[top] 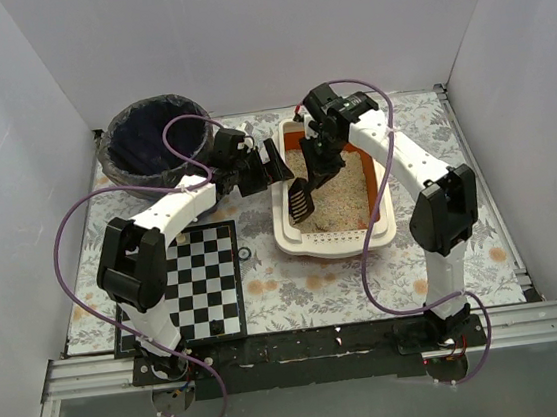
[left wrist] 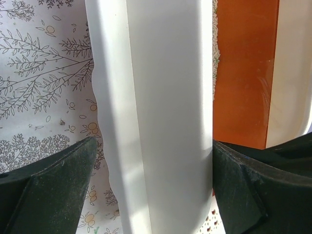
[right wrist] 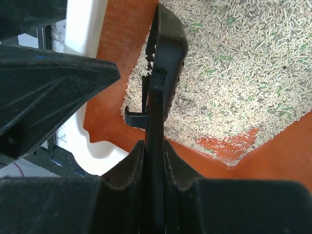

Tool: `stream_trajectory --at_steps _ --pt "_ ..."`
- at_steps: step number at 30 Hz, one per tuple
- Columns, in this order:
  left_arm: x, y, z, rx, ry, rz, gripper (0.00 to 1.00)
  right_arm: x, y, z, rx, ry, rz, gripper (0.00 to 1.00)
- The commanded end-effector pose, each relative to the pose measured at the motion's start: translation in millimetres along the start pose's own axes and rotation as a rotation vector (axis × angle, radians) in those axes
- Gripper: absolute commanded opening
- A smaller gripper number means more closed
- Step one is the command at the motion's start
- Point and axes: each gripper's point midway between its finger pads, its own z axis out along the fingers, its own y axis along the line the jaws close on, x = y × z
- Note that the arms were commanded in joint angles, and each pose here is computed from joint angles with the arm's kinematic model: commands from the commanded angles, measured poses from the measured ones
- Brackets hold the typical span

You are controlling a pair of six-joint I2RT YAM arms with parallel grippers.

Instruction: Clean the litter box

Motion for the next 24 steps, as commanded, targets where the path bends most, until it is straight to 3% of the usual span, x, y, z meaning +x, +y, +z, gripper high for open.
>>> stream_trajectory --at_steps 1,4,8,15,19,24 --pt "-13 -15 -21 0.027 -0.061 0.037 0.91 2 -4 2 0.075 0.033 -0.018 0.01" --pt "-12 -17 -22 0.032 -0.056 0.035 0.91 -13 -42 -17 0.316 -0.024 0.012 0.01" --pt "-11 -18 -22 0.031 -0.058 0.034 0.91 -33 -55 -46 0.414 -0.123 -0.005 0.01" --pt "-12 -15 -23 0.021 -0.067 0.034 0.91 -42 -35 -73 0.316 -0.233 -0.046 0.01" --pt "-12 -15 -23 0.018 -0.07 0.035 0.91 -19 7 -63 0.077 -0.194 -0.151 0.01" --pt "-13 -14 -24 0.013 -0.074 0.037 0.91 19 25 -36 -0.015 -0.093 -0.2 0.01"
